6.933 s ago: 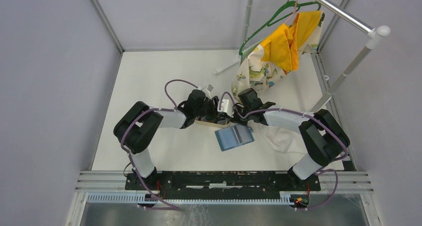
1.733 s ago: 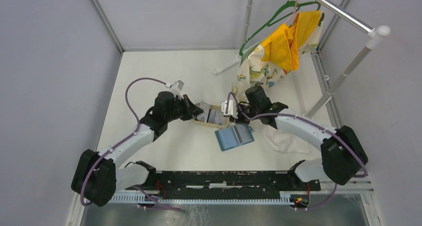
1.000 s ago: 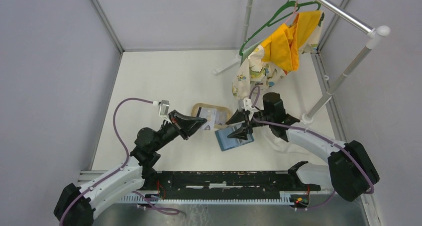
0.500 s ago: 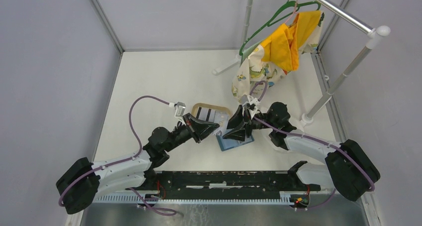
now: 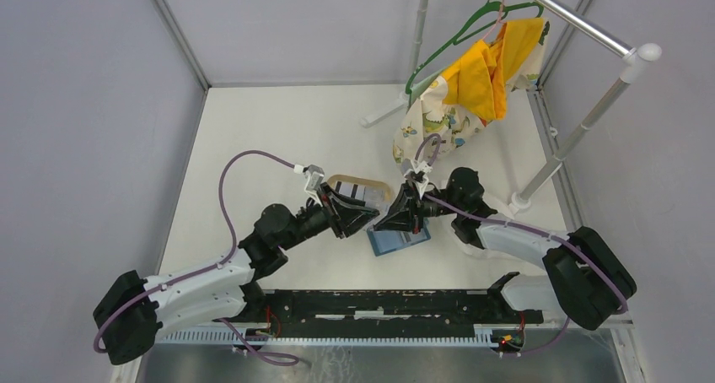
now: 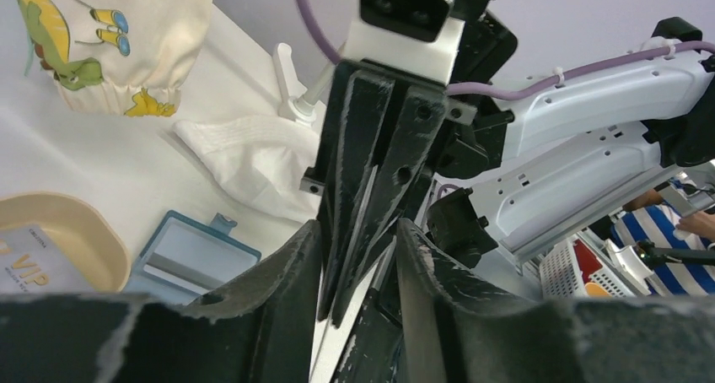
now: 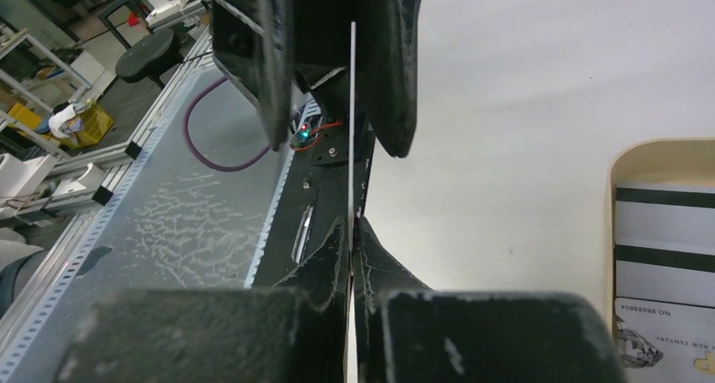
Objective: Put the credit cards into the card holder
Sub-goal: Pick up the credit card from the storage box, then move the storage box to the center of the board.
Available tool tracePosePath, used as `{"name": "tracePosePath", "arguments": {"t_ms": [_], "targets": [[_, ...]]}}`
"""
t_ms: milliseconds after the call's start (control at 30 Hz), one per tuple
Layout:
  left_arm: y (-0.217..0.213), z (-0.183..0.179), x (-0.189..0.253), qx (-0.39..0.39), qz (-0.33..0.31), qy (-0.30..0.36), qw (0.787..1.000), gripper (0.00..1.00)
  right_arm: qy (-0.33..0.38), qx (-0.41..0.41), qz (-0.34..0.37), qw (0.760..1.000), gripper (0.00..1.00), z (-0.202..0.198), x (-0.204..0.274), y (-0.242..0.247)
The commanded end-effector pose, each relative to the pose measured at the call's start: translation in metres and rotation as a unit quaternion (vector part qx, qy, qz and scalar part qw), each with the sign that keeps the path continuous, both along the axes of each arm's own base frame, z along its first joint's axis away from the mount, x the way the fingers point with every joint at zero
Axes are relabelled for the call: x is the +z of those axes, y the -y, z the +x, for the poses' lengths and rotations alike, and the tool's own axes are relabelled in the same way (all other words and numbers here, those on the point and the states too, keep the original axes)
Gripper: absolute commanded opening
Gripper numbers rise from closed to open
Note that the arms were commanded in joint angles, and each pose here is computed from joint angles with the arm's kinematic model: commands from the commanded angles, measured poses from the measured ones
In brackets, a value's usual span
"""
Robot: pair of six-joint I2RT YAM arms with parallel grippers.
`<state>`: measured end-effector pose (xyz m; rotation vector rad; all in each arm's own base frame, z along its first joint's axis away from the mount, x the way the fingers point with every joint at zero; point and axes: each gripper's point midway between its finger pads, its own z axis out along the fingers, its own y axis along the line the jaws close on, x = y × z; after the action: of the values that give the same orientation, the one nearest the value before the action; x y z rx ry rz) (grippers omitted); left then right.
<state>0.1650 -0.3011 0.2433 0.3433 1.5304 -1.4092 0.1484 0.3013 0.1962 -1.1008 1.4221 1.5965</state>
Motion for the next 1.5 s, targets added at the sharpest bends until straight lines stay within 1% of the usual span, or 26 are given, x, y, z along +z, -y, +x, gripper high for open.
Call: {"name": "tracePosePath", "arguments": {"t_ms": [0, 100, 233, 300, 467, 533, 600, 633, 733, 767, 800, 833, 867, 900, 933, 967, 1000, 1033, 1067, 1133, 1200, 1267, 1333, 1400, 1467], "targets": [[-0.005, -0.003, 0.012, -0.003, 0.072, 0.040, 0.997, 0.48, 0.045, 0.057, -0.025, 0.997, 0.00, -0.001, -0.003, -0.004], [-0.011, -0.005, 0.009, -0.005, 0.110, 0.042, 0.993, 0.54, 0.060, 0.077, -0.034, 0.995, 0.00, -0.002, -0.007, -0.003], [-0.014, -0.009, -0.002, -0.019, 0.154, 0.035, 0.987, 0.54, 0.078, 0.087, -0.029, 0.993, 0.00, -0.005, -0.005, -0.002], [-0.015, -0.010, -0.005, -0.022, 0.163, 0.035, 0.986, 0.54, 0.081, 0.089, -0.029, 0.992, 0.00, -0.006, -0.005, -0.001], [-0.015, -0.015, -0.003, -0.034, 0.162, 0.041, 0.985, 0.50, 0.080, 0.093, -0.033, 0.992, 0.00, -0.006, -0.009, -0.002], [-0.013, -0.016, -0.005, -0.039, 0.164, 0.039, 0.985, 0.45, 0.079, 0.094, -0.034, 0.992, 0.00, -0.006, -0.009, -0.002], [-0.011, -0.015, -0.007, -0.041, 0.164, 0.036, 0.985, 0.38, 0.079, 0.095, -0.035, 0.992, 0.00, -0.006, -0.010, -0.002], [-0.009, -0.015, -0.007, -0.044, 0.163, 0.034, 0.985, 0.35, 0.079, 0.096, -0.035, 0.992, 0.00, -0.007, -0.010, -0.002], [-0.004, -0.017, -0.007, -0.056, 0.155, 0.035, 0.986, 0.32, 0.082, 0.096, -0.039, 0.991, 0.00, -0.006, -0.012, -0.002], [-0.003, -0.017, -0.007, -0.060, 0.153, 0.036, 0.986, 0.28, 0.082, 0.096, -0.040, 0.991, 0.00, -0.006, -0.013, -0.002], [-0.002, -0.017, -0.007, -0.062, 0.152, 0.036, 0.986, 0.19, 0.077, 0.096, -0.044, 0.991, 0.00, -0.006, -0.013, -0.002], [-0.002, -0.017, -0.008, -0.060, 0.151, 0.034, 0.986, 0.06, 0.087, 0.097, -0.044, 0.991, 0.00, -0.006, -0.015, -0.003], [-0.002, -0.016, -0.008, -0.056, 0.148, 0.033, 0.987, 0.02, 0.090, 0.095, -0.046, 0.990, 0.00, -0.004, -0.015, -0.003], [-0.003, -0.015, -0.009, -0.052, 0.145, 0.031, 0.988, 0.02, 0.094, 0.094, -0.049, 0.990, 0.01, -0.003, -0.017, -0.003], [-0.003, -0.015, -0.009, -0.049, 0.140, 0.031, 0.989, 0.02, 0.102, 0.091, -0.054, 0.989, 0.07, -0.001, -0.019, -0.003], [-0.005, -0.014, -0.009, -0.043, 0.134, 0.031, 0.990, 0.02, 0.118, 0.084, -0.068, 0.987, 0.16, 0.004, -0.024, -0.002], [-0.007, -0.013, -0.011, -0.035, 0.131, 0.027, 0.990, 0.02, 0.156, 0.078, -0.084, 0.981, 0.24, 0.013, -0.027, -0.002], [-0.010, -0.011, -0.014, -0.026, 0.129, 0.023, 0.991, 0.02, 0.174, 0.072, -0.119, 0.975, 0.30, 0.019, -0.034, 0.003], [-0.013, -0.010, -0.019, -0.018, 0.127, 0.016, 0.992, 0.02, 0.204, 0.067, -0.144, 0.966, 0.33, 0.026, -0.036, 0.007], [-0.018, -0.006, -0.032, -0.006, 0.121, -0.004, 0.993, 0.02, 0.255, 0.028, -0.187, 0.948, 0.36, 0.050, -0.035, 0.016], [-0.022, -0.003, -0.048, 0.003, 0.117, -0.034, 0.993, 0.02, 0.300, -0.037, -0.226, 0.926, 0.37, 0.078, -0.037, 0.030], [-0.027, 0.002, -0.066, 0.018, 0.122, -0.061, 0.990, 0.02, 0.330, -0.098, -0.254, 0.904, 0.35, 0.101, -0.042, 0.046], [-0.030, 0.006, -0.075, 0.029, 0.129, -0.077, 0.988, 0.02, 0.345, -0.134, -0.279, 0.886, 0.30, 0.115, -0.052, 0.059], [-0.032, 0.008, -0.082, 0.034, 0.145, -0.086, 0.985, 0.02, 0.338, -0.137, -0.300, 0.881, 0.21, 0.120, -0.064, 0.064], [-0.035, 0.011, -0.091, 0.043, 0.173, -0.095, 0.979, 0.02, 0.309, -0.124, -0.318, 0.888, 0.14, 0.121, -0.077, 0.063]]}}
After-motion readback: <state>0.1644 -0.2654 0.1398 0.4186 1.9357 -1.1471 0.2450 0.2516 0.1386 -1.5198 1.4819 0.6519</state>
